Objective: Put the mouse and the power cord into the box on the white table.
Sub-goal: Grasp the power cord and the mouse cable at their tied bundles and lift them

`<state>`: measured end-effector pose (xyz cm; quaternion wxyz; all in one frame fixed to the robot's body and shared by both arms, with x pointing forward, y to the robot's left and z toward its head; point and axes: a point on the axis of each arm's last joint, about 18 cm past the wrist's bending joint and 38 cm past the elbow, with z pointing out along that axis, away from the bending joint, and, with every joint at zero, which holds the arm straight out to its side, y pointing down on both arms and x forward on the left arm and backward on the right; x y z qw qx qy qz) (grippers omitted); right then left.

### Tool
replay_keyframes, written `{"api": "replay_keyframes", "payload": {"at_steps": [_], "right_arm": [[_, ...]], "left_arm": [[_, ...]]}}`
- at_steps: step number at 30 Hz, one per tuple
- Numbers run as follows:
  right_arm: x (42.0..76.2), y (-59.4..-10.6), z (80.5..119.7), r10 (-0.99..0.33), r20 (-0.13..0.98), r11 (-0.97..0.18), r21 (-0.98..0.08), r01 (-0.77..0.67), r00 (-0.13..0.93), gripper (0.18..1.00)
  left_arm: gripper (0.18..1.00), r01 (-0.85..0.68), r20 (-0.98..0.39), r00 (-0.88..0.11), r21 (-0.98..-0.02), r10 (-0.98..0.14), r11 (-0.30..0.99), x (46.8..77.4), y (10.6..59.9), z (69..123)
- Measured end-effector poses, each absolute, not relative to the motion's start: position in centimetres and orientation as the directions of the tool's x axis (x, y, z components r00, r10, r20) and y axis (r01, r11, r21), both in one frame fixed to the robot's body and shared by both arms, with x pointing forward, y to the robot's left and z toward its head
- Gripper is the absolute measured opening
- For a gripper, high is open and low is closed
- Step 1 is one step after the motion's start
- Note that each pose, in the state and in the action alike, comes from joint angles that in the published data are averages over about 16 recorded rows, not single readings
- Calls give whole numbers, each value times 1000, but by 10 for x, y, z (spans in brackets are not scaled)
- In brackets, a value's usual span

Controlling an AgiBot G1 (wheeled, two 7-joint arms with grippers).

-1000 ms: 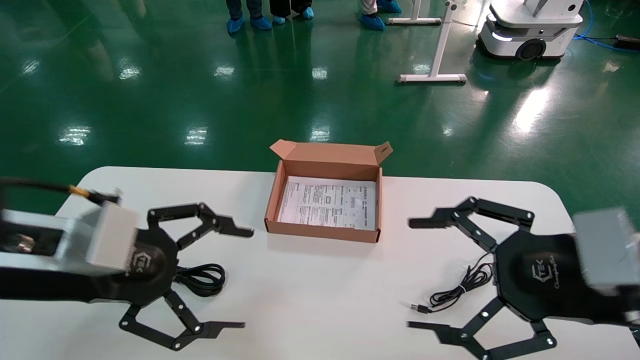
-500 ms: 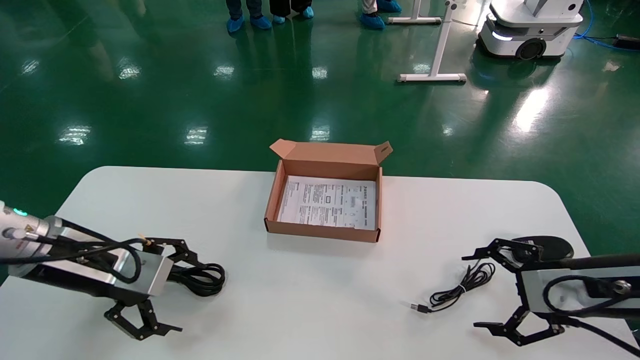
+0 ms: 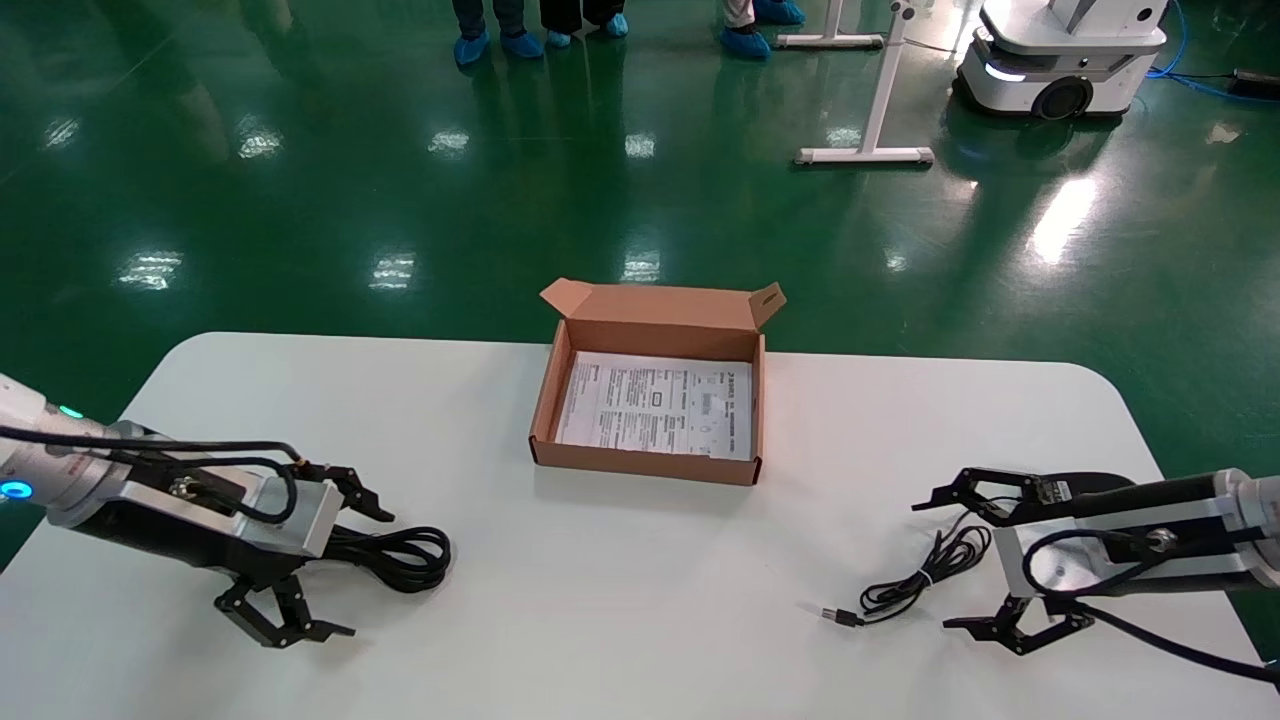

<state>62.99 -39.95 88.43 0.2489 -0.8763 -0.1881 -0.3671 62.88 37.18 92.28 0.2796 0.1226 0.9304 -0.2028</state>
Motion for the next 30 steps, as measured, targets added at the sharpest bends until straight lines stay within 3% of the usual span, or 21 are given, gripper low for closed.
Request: {"api": "replay_keyframes", "payload": {"at_steps": [19,30], "right_arm": [[643,-396,875,152,705,-832,-287,474,693,985],[643,-397,875,155,708,-831,-284,479,689,905]], "left_arm": [[989,290,-566,-821,-299,76,909,639,392,913],[894,294,-567,-820,-299,79,908,639,391,913]]}}
